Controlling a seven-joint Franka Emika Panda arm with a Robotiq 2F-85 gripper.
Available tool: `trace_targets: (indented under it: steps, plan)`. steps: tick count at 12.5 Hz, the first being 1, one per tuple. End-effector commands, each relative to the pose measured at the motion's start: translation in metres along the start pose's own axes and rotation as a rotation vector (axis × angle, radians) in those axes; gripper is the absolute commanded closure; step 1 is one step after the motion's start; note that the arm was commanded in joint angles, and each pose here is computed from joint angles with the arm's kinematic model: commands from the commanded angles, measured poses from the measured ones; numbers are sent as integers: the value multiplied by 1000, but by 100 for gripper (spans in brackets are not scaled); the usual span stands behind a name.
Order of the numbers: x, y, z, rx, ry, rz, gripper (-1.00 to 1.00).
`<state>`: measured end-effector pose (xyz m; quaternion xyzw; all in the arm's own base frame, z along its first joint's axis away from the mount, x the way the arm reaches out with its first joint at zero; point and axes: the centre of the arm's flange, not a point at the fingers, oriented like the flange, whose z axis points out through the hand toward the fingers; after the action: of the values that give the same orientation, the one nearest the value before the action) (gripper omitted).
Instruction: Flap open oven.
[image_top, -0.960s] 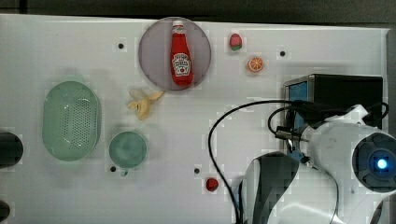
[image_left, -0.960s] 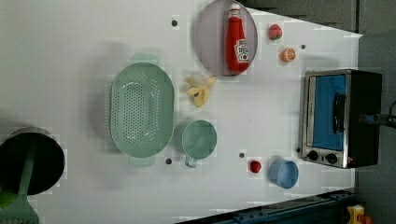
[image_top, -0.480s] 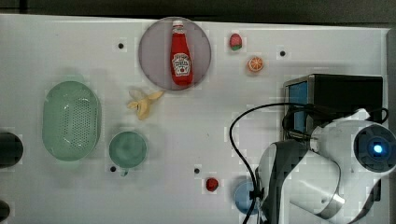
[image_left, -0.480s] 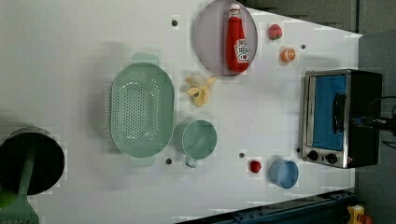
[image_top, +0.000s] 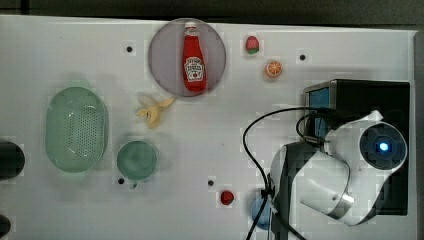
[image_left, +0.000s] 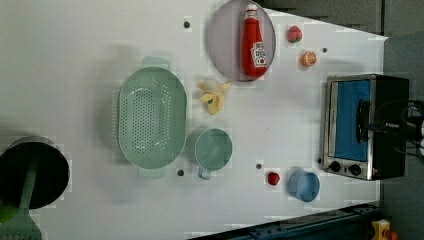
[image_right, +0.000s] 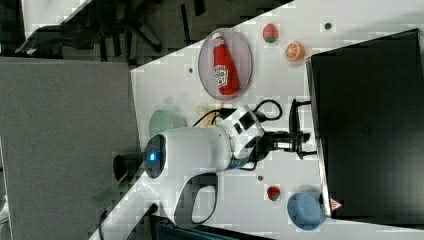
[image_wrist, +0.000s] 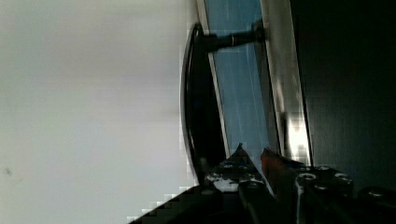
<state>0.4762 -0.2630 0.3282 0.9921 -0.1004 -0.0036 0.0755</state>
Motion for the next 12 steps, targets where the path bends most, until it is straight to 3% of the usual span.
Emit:
trace_targets:
  steps: [1,7,12]
  plan:
    - [6,-9,8,-12,2,-58,65]
    - [11,-45,14,-18,-17,-115,65]
    - [9,-106,26,-152,-45,-150,65]
